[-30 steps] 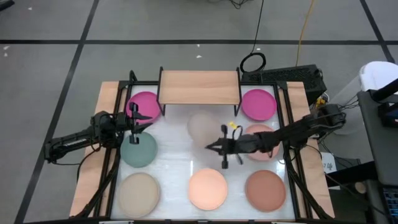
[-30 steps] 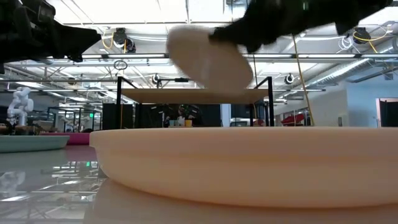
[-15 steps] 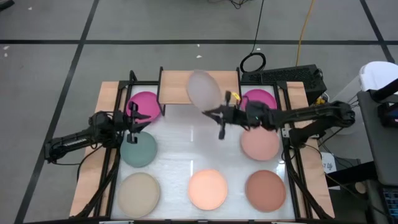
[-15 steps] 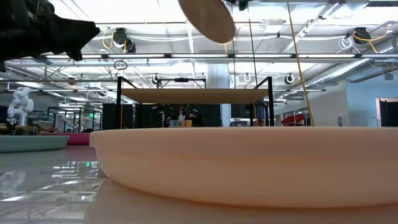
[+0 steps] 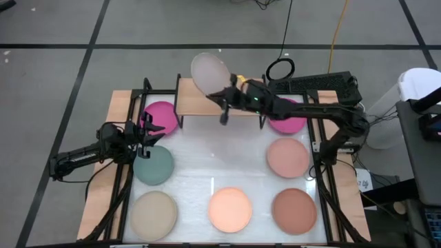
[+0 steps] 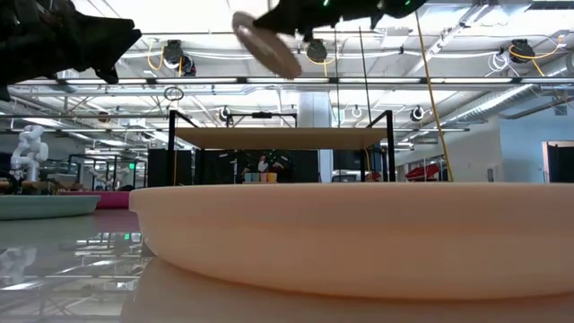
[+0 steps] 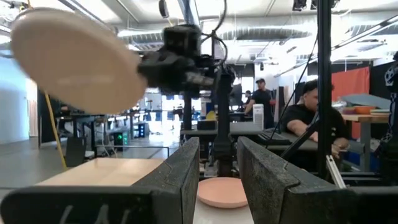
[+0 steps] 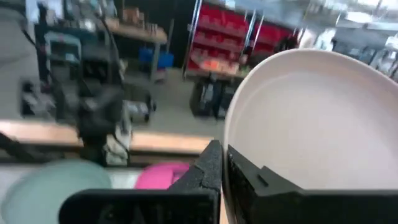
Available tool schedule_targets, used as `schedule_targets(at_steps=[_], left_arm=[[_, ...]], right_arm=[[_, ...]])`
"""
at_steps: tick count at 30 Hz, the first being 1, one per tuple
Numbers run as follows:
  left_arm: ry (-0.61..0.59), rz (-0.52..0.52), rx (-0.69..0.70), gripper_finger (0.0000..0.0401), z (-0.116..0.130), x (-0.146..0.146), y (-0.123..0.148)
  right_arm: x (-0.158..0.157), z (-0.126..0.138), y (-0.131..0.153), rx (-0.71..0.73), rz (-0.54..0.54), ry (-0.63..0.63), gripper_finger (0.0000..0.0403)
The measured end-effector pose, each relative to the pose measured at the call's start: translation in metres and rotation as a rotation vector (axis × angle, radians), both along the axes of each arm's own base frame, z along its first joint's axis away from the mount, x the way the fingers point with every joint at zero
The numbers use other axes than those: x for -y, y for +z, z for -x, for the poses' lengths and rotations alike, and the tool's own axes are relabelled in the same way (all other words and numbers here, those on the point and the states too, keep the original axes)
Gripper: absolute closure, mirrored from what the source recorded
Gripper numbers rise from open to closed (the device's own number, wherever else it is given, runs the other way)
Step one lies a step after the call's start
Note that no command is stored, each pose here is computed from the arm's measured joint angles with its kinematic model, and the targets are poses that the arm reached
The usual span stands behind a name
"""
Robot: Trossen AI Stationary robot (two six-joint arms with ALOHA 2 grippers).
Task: Place and stack plates onto a shelf
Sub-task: Put the gray plate on the shelf
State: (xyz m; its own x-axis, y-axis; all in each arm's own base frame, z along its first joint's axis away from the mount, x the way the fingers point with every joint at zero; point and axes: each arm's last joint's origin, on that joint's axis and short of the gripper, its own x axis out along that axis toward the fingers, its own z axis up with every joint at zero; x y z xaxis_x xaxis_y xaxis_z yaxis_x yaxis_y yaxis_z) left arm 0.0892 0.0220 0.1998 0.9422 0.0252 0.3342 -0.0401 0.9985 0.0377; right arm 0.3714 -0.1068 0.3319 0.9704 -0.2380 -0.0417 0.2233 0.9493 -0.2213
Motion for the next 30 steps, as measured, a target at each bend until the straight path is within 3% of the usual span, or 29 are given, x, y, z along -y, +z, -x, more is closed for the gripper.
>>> schedule_targets(at_steps=[7,18,30], left_arm=[[0.002,-0.004,0.000,0.0286,0.000,0.000,0.000],[0.003,-0.002,-0.015,0.0286,0.000,0.000,-0.001],[0.004,0.007,-0.046,0.0286,-0.001,-0.001,-0.004]], right_arm=[[0.035,-0.030,-0.035,-0.127,0.002,0.006,0.0403],[0.048,-0.056,-0.099,-0.235,-0.024,0.005,0.0403],[0.045,-0.059,-0.105,-0.248,-0.037,0.012,0.0389]])
